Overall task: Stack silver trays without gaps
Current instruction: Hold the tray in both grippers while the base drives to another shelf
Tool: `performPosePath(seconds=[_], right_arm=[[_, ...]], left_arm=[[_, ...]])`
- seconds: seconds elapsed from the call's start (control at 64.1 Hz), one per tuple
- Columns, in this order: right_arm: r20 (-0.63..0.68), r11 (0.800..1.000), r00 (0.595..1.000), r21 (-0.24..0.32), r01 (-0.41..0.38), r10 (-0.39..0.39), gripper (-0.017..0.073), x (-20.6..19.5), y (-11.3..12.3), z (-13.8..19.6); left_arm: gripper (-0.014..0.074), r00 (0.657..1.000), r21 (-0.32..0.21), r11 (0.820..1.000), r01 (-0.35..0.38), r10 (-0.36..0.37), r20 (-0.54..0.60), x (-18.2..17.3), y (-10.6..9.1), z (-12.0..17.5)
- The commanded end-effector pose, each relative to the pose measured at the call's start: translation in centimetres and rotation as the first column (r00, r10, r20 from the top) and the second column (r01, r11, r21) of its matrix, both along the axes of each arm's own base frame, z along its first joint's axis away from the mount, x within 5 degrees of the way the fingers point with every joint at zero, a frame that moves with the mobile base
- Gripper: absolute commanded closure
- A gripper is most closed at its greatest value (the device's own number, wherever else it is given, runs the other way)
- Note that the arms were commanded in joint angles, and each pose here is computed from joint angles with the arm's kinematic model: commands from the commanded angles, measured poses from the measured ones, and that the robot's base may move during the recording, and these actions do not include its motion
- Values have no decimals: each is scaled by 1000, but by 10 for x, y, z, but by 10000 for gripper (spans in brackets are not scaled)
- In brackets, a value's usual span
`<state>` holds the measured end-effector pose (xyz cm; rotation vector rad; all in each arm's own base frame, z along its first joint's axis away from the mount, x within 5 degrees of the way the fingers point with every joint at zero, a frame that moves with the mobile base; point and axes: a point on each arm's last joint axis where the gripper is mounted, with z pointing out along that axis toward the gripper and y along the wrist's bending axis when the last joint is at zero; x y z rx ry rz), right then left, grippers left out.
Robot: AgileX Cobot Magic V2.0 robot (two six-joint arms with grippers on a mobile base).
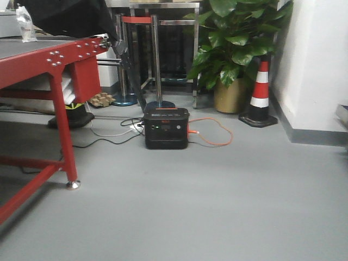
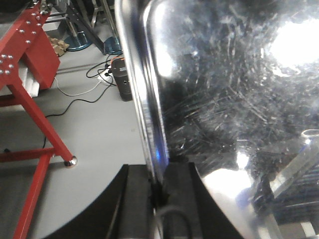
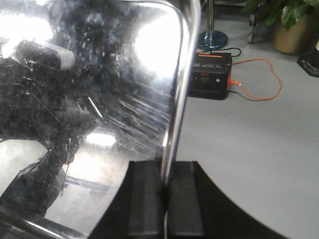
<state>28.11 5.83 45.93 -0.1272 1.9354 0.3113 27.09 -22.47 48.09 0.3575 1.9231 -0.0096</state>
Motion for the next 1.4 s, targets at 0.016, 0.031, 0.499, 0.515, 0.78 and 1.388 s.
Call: performPosePath(seconds=[0.016,0.031,0.499,0.515,0.78,1.388], right_arm=[[94,1000,995,-12,13,-12,637,-4,-3,14],[94,1000,995,-12,13,-12,637,-4,-3,14],[94,1000,995,-12,13,-12,637,-4,-3,14],[94,1000,995,-12,13,-12,637,-4,-3,14],[96,1000,995,-12,13,-12,637,-4,-3,14],[102,1000,995,-10,15,-14,637,-4,-3,14]], left_arm=[[603,999,43,999,-12,11,33,-1,4,5],[603,999,43,999,-12,11,33,-1,4,5],[603,999,52,998,-20,18,43,0,6,5],[603,999,53,998,-21,18,44,0,6,6],[603,999,54,998,-22,19,46,0,6,6],[603,998,57,998,-28,25,49,1,7,6]])
